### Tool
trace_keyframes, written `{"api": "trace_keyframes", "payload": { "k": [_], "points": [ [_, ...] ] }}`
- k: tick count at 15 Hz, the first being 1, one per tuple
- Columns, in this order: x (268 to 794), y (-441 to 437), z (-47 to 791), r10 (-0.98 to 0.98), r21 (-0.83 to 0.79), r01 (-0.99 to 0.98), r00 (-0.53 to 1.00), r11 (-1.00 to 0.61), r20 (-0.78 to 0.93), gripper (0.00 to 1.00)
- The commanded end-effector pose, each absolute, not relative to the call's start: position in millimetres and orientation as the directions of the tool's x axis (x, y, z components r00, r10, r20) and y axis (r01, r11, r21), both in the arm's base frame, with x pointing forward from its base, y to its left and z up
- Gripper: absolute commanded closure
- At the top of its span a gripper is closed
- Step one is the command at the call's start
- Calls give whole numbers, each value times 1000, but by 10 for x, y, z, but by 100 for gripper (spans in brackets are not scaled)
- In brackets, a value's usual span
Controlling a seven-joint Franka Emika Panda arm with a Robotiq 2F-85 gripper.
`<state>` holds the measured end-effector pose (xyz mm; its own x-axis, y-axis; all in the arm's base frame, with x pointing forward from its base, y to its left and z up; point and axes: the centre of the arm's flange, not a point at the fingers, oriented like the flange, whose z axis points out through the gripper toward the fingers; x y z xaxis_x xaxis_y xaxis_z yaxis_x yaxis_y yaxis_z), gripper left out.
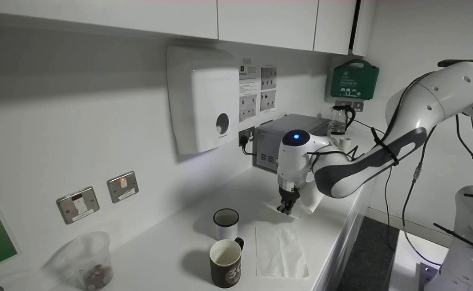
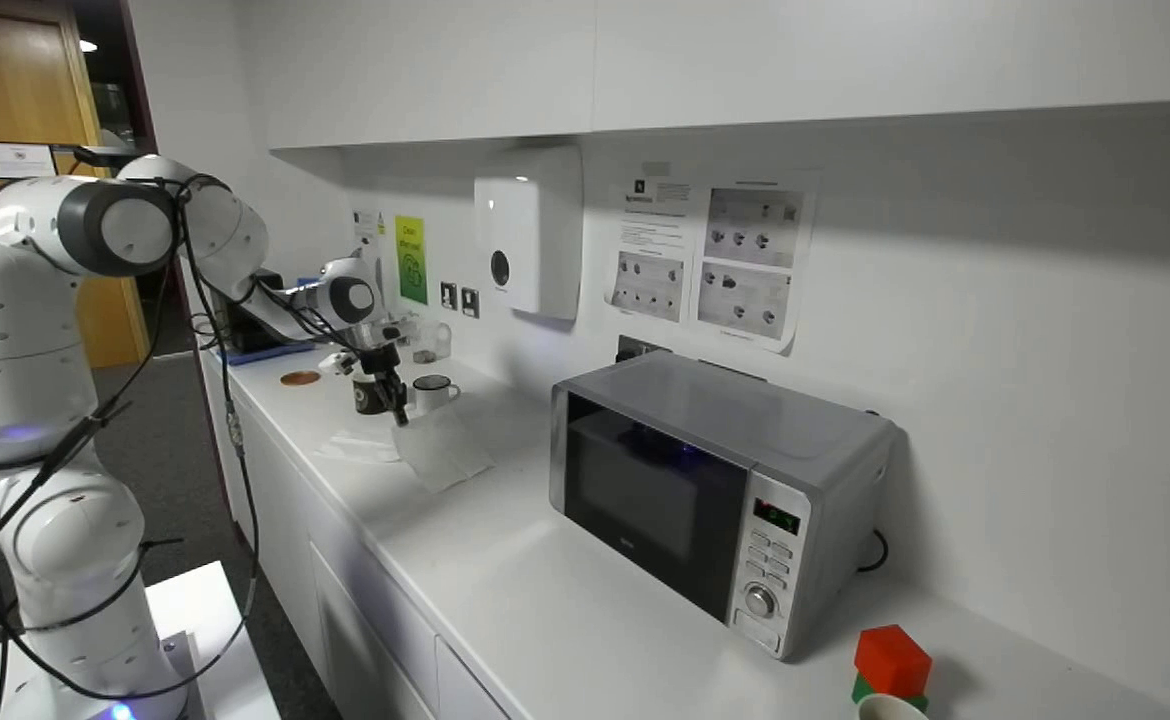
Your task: Take the two cups off the paper towels, the stack the paper towels on the counter
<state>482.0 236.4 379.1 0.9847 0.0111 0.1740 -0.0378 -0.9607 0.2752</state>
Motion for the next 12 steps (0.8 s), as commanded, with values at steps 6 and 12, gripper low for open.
{"api": "trace_keyframes", "payload": {
  "k": [6,12],
  "points": [
    [4635,2651,3946,54,288,2,984,-958,172,100],
    [4525,2843,3899,87,289,32,980,-957,178,100]
  ]
}}
